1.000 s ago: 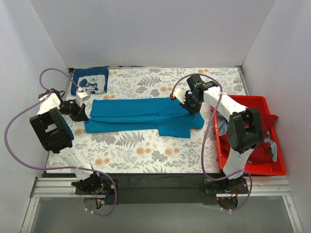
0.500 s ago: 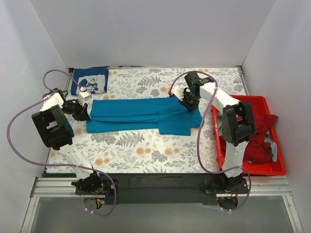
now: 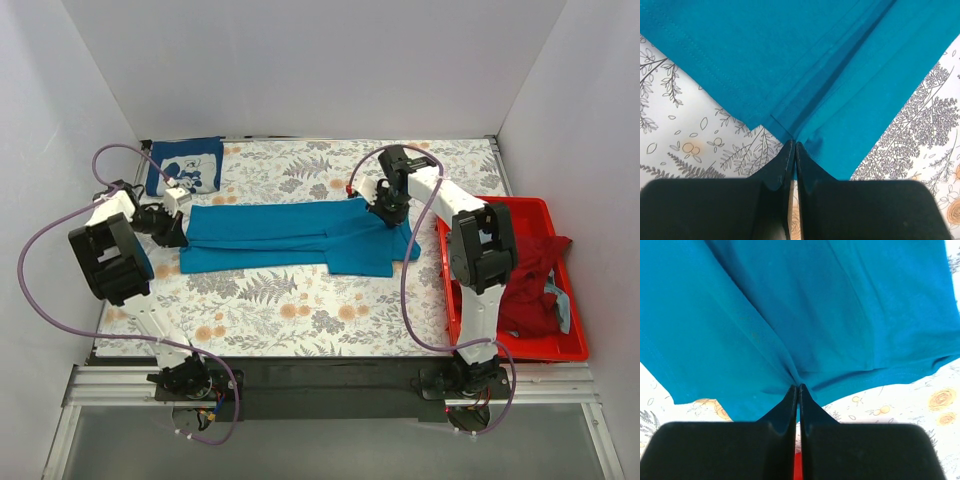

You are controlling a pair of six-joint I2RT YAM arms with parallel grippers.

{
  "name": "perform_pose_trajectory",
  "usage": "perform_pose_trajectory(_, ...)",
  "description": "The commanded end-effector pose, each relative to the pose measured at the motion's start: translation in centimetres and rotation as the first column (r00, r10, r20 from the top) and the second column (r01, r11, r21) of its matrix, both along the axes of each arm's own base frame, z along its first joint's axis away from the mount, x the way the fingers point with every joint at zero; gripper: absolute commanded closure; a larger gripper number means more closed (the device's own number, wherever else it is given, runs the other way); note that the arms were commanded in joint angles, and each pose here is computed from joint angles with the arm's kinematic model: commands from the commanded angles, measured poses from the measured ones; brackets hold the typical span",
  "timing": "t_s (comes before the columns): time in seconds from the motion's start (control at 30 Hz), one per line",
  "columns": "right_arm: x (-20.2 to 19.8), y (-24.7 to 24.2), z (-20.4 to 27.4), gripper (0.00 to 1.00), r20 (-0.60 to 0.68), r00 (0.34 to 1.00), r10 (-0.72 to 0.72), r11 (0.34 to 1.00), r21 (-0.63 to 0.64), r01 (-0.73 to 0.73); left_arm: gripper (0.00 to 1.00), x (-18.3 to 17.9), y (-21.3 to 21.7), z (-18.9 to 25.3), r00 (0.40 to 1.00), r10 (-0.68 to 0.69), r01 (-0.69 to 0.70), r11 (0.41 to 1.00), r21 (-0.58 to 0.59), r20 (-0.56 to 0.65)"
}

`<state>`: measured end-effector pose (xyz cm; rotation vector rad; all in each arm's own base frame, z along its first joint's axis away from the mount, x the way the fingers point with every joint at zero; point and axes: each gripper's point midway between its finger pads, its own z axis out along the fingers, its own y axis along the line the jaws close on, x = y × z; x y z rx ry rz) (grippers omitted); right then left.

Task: Fold and stack the t-shirts
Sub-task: Fold the tshirt

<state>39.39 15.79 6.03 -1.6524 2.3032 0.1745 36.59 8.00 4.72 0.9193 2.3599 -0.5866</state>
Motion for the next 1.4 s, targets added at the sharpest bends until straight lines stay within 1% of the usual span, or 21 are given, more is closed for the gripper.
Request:
perform_pose_trajectory(0.0, 1.8, 0.1, 1.3, 0.99, 0.042, 0.999, -0.028, 1.000, 0.004, 0.028, 1.00, 1.7, 0.2, 0.1, 0.999, 0.037, -0.037, 0.999, 0.003, 0.021)
perform_pose_trajectory(0.03, 1.9, 0.0, 1.2, 0.99, 0.041, 0.999, -0.036, 0.999, 0.000, 0.036, 0.99, 1.9, 0.4, -0.1, 0.998, 0.054, -0.054, 0.999, 0.005, 0.018)
perform_pose_trajectory(0.07, 2.0, 0.0, 1.2, 0.99, 0.040, 0.997, -0.059, 0.998, 0.000, 0.059, 0.93, 1.9, 0.4, -0.2, 0.997, 0.079, -0.079, 0.997, 0.003, 0.001)
perform_pose_trajectory(0.1, 2.2, 0.0, 1.3, 0.95, 0.042, 0.996, -0.077, 0.997, -0.001, 0.077, 0.87, 1.9, 0.5, -0.3, 0.995, 0.099, -0.099, 0.995, 0.000, -0.012)
perform_pose_trajectory(0.13, 2.5, -0.1, 1.5, 0.89, 0.045, 0.994, -0.097, 0.995, 0.004, 0.097, 0.67, 2.0, 0.6, -0.3, 0.993, 0.114, -0.114, 0.993, -0.001, -0.018)
perform_pose_trajectory(0.17, 2.6, -0.3, 1.7, 0.84, 0.042, 0.991, -0.127, 0.992, 0.014, 0.126, 0.64, 2.0, 0.7, 0.1, 0.989, 0.145, -0.145, 0.989, -0.012, -0.031)
perform_pose_trajectory(0.2, 2.6, -0.5, 2.0, 0.76, 0.040, 0.989, -0.141, 0.990, 0.023, 0.140, 0.63, 1.9, 0.7, 0.4, 0.987, 0.158, -0.159, 0.987, -0.023, -0.034)
perform_pose_trajectory(0.3, 2.0, -1.2, 3.3, 0.70, 0.023, 0.981, -0.194, 0.979, 0.067, 0.192, 0.60, 1.1, 1.0, 2.4, 0.974, 0.224, -0.226, 0.972, -0.069, -0.039)
perform_pose_trajectory(0.37, 0.9, -2.1, 4.0, 0.66, -0.032, 0.972, -0.231, 0.967, 0.102, 0.233, 0.59, 0.1, 1.3, 3.3, 0.962, 0.269, -0.272, 0.959, -0.079, -0.047)
perform_pose_trajectory(0.47, -1.2, -3.1, 4.0, 0.65, -0.126, 0.951, -0.283, 0.944, 0.137, 0.299, 0.57, -1.5, 0.9, 3.4, 0.935, 0.338, -0.348, 0.933, -0.094, -0.110)
perform_pose_trajectory(0.53, -2.3, -3.2, 4.0, 0.64, -0.172, 0.939, -0.298, 0.931, 0.165, 0.326, 0.54, -2.1, 0.6, 3.7, 0.917, 0.373, -0.388, 0.916, -0.101, -0.138)
perform_pose_trajectory(0.6, -3.6, -3.7, 3.1, 0.63, -0.219, 0.924, -0.313, 0.923, 0.157, 0.350, 0.49, -2.8, 0.3, 3.2, 0.903, 0.399, -0.417, 0.904, -0.099, -0.159)
perform_pose_trajectory(0.7, -4.8, -4.1, 1.9, 0.62, -0.253, 0.912, -0.322, 0.923, 0.132, 0.362, 0.48, -3.4, 0.2, 2.0, 0.880, 0.437, -0.457, 0.886, -0.081, -0.187)
perform_pose_trajectory(0.73, -5.0, -4.2, 1.3, 0.62, -0.267, 0.908, -0.323, 0.923, 0.122, 0.364, 0.48, -3.7, 0.1, 1.8, 0.861, 0.460, -0.485, 0.870, -0.084, -0.215)
perform_pose_trajectory(0.87, -4.9, -4.5, -0.4, 0.60, -0.284, 0.894, -0.347, 0.916, 0.103, 0.388, 0.47, -4.3, 0.1, 0.1, 0.819, 0.502, -0.536, 0.842, -0.059, -0.279)
perform_pose_trajectory(1.0, -4.3, -5.0, -1.7, 0.60, -0.256, 0.895, -0.365, 0.915, 0.082, 0.396, 0.45, -4.6, -0.1, -1.0, 0.804, 0.519, -0.555, 0.830, -0.052, -0.290)
perform_pose_trajectory(1.13, -4.6, -5.3, -2.9, 0.61, -0.268, 0.892, -0.364, 0.918, 0.060, 0.392, 0.44, -5.0, -0.6, -2.2, 0.785, 0.521, -0.570, 0.819, -0.063, -0.335)
perform_pose_trajectory(1.23, -4.8, -5.2, -3.2, 0.66, -0.279, 0.889, -0.362, 0.918, 0.057, 0.392, 0.44, -5.2, -0.8, -3.1, 0.777, 0.520, -0.575, 0.815, -0.065, -0.355)
perform_pose_trajectory(1.27, -4.9, -5.2, -3.2, 0.69, -0.280, 0.890, -0.361, 0.919, 0.057, 0.391, 0.48, -5.1, -0.7, -3.1, 0.774, 0.521, -0.579, 0.812, -0.069, -0.360)
perform_pose_trajectory(1.3, -4.9, -5.2, -3.2, 0.74, -0.279, 0.890, -0.360, 0.919, 0.057, 0.390, 0.55, -5.1, -0.9, -3.3, 0.770, 0.520, -0.581, 0.811, -0.070, -0.368)
perform_pose_trajectory(1.37, -4.8, -5.2, -3.1, 0.80, -0.279, 0.890, -0.360, 0.919, 0.061, 0.390, 0.67, -4.8, -0.7, -3.0, 0.770, 0.525, -0.585, 0.808, -0.073, -0.363)
